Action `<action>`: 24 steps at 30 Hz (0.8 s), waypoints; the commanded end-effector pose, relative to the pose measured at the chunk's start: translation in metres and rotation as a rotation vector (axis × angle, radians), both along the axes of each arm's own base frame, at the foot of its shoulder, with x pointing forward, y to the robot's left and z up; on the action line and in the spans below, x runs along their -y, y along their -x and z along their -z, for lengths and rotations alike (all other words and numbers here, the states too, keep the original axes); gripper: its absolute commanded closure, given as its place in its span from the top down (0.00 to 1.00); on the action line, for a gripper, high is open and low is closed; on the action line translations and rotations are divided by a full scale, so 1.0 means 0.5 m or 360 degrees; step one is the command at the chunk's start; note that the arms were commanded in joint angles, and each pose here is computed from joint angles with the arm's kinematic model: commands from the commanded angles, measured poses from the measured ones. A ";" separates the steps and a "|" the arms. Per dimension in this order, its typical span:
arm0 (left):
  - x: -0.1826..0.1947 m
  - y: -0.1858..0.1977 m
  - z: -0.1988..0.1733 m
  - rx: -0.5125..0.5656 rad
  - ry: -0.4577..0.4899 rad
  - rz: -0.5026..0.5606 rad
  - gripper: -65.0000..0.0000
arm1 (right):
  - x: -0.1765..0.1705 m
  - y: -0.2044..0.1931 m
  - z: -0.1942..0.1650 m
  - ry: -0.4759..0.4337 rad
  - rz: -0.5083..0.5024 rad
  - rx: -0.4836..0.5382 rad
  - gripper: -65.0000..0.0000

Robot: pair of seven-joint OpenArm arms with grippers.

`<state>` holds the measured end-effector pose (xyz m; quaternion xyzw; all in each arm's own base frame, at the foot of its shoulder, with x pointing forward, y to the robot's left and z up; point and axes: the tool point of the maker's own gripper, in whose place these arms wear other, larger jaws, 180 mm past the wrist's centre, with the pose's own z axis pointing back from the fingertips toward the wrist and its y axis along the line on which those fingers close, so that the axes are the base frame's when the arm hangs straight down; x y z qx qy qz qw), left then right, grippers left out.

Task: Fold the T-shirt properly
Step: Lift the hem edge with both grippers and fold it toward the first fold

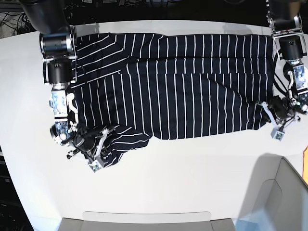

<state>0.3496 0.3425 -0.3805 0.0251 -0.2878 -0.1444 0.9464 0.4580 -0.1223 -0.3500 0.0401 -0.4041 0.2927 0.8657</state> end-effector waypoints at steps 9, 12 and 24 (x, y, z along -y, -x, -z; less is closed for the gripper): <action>-0.058 0.023 -0.049 0.0120 -0.0056 -0.0092 0.00 | 0.075 0.012 -0.091 -0.0020 0.0170 0.0180 0.00; -0.048 0.046 -0.047 0.0113 -0.0092 -0.0048 0.00 | 0.094 0.033 -0.093 0.0024 0.0183 0.0187 0.00; -0.079 0.095 -0.053 0.0125 -0.0123 -0.0119 0.00 | 0.153 0.110 -0.121 0.0115 0.0311 0.0225 0.00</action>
